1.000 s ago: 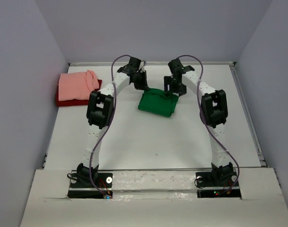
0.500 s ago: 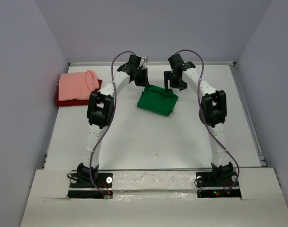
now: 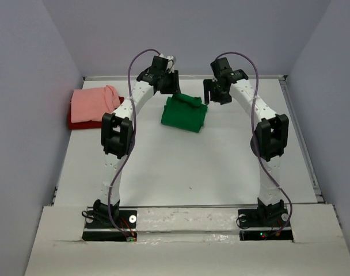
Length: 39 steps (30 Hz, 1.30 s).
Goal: Fold and stack the t-shirts
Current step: Fold the tshirt
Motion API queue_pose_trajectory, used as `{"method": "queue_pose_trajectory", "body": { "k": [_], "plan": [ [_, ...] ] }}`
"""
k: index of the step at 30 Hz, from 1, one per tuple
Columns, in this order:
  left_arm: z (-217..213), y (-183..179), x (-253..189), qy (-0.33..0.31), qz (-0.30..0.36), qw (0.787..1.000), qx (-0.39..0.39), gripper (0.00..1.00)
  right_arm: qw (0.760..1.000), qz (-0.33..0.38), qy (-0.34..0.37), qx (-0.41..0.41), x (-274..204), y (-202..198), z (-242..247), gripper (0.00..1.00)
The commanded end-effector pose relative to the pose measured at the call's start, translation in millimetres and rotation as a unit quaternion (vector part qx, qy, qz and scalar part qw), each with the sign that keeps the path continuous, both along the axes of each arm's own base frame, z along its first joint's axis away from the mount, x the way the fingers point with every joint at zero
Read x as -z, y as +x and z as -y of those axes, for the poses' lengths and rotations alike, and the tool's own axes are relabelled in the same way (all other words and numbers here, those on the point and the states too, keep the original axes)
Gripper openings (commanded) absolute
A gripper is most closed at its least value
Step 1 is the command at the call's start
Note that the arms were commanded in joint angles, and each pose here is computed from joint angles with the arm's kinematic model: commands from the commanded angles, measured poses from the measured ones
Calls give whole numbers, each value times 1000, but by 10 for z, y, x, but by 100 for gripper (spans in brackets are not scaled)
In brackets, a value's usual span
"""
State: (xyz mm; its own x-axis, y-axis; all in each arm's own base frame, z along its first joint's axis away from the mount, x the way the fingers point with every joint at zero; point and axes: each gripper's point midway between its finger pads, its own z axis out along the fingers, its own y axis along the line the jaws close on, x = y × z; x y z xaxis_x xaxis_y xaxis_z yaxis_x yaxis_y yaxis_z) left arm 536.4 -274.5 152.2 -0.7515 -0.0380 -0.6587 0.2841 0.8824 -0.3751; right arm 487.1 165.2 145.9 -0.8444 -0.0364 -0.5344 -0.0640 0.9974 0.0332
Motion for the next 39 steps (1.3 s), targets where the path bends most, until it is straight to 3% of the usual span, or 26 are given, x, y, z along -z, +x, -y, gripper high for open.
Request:
{"method": "queue_pose_trajectory", "body": {
  "k": [1, 2, 8, 11, 12, 13, 15, 16, 21, 23, 24, 25, 27, 31, 35, 39],
  "plan": [
    [-83, 53, -141, 10, 6, 1000, -15, 90, 1000, 12, 14, -18, -141, -11, -89, 76],
    [-90, 45, -111, 6, 2, 1000, -20, 99, 1000, 11, 19, -22, -130, -21, -107, 77],
    [-50, 88, 52, -14, -2, 1000, -18, 99, 999, 10, 16, -29, -109, -41, -99, 78],
    [-36, 78, -86, -16, 15, 999, -22, 99, 999, 3, 28, -40, -60, -56, -158, 69],
    [-51, 44, -41, -13, 13, 1000, -24, 99, 999, 1, 32, -39, -59, -50, -176, 58],
    [-32, 42, -132, -17, 23, 999, -22, 99, 999, -3, 33, -36, -22, -48, -179, 57],
    [-32, -18, -167, -23, 20, 999, -16, 99, 998, -8, 36, -43, 25, -38, -263, 23],
    [-27, -43, -145, -22, 16, 1000, -14, 98, 998, -12, 37, -46, 45, -55, -321, 0],
    [-5, -139, -156, -24, 16, 999, -14, 80, 993, -8, 78, -89, -33, 25, -648, 0],
    [23, -205, -159, -28, 18, 999, -14, 58, 988, -8, 102, -113, -51, 54, -831, 0],
    [38, -224, -162, -32, 19, 999, -11, 37, 986, -12, 117, -120, -71, 58, -899, 0],
    [38, -256, -118, -33, 15, 999, -9, 22, 985, -36, 119, -117, 79, 40, -922, 0],
    [77, -268, -116, -38, 13, 999, -1, 0, 984, -39, 128, -115, 72, 65, -965, 0],
    [164, -248, -236, -48, 29, 998, 31, 0, 980, -53, 157, -114, 52, 21, -1062, 0],
    [268, -252, -322, -65, 40, 995, 71, 0, 957, -101, 234, -143, 61, -221, -1301, 0],
    [276, -245, -215, -74, 34, 994, 77, 0, 956, -117, 236, -133, 212, -255, -1301, 0]
  ]
}}
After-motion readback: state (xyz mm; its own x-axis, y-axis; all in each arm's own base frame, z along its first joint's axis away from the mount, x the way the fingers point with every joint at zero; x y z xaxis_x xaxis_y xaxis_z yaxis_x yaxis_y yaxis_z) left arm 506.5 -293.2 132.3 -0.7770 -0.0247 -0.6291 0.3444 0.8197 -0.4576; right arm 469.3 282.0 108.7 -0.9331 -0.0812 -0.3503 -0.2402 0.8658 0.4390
